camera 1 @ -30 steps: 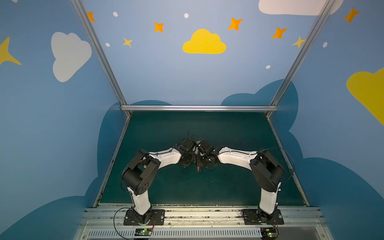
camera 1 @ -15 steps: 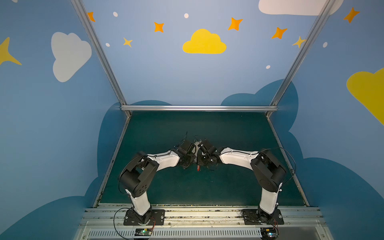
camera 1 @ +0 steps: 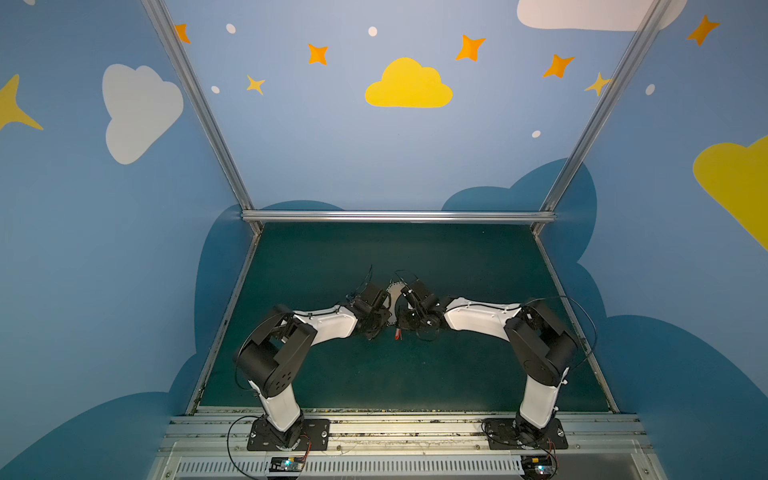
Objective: Put the keys on the keyring
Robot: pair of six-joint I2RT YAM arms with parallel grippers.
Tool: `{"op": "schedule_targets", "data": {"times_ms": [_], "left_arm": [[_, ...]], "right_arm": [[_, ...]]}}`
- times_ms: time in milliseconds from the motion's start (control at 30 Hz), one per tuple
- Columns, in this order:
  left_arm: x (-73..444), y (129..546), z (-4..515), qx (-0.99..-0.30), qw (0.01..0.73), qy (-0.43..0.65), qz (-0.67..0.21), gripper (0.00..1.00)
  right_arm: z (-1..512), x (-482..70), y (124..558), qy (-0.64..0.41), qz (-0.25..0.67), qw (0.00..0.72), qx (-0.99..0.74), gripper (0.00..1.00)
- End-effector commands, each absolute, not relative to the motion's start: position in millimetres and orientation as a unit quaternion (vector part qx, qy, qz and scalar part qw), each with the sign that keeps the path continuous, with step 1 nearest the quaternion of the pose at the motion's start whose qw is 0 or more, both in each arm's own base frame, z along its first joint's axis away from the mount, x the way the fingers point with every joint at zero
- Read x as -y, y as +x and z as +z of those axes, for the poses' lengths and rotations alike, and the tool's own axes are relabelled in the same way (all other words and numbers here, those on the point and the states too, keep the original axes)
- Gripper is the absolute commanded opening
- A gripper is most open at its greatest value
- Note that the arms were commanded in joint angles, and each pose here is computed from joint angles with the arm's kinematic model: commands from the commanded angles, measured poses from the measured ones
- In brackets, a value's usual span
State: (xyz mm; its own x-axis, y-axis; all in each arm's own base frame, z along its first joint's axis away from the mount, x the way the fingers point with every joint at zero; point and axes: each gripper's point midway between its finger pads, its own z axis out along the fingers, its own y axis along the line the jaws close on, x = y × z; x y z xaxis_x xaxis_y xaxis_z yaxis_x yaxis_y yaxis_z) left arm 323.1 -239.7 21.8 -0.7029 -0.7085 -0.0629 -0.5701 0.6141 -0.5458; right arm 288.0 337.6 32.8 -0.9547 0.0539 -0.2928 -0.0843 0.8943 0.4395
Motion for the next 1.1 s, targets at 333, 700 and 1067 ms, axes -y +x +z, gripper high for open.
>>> {"op": "schedule_targets", "data": {"times_ms": [333,700,1067], "left_arm": [[238,332,34,-0.875,0.164,-0.37,-0.265,0.04],[243,329,30,-0.877,0.153,-0.366,-0.27,0.04],[245,332,34,-0.875,0.159,-0.365,-0.275,0.04]], "right_arm": [[23,-345,275,-0.052,0.203,0.12,-0.97,0.0],[30,-349,281,-0.048,0.221,0.141,-0.964,0.0],[30,-358,278,-0.067,0.235,0.13,-0.961,0.0]]}}
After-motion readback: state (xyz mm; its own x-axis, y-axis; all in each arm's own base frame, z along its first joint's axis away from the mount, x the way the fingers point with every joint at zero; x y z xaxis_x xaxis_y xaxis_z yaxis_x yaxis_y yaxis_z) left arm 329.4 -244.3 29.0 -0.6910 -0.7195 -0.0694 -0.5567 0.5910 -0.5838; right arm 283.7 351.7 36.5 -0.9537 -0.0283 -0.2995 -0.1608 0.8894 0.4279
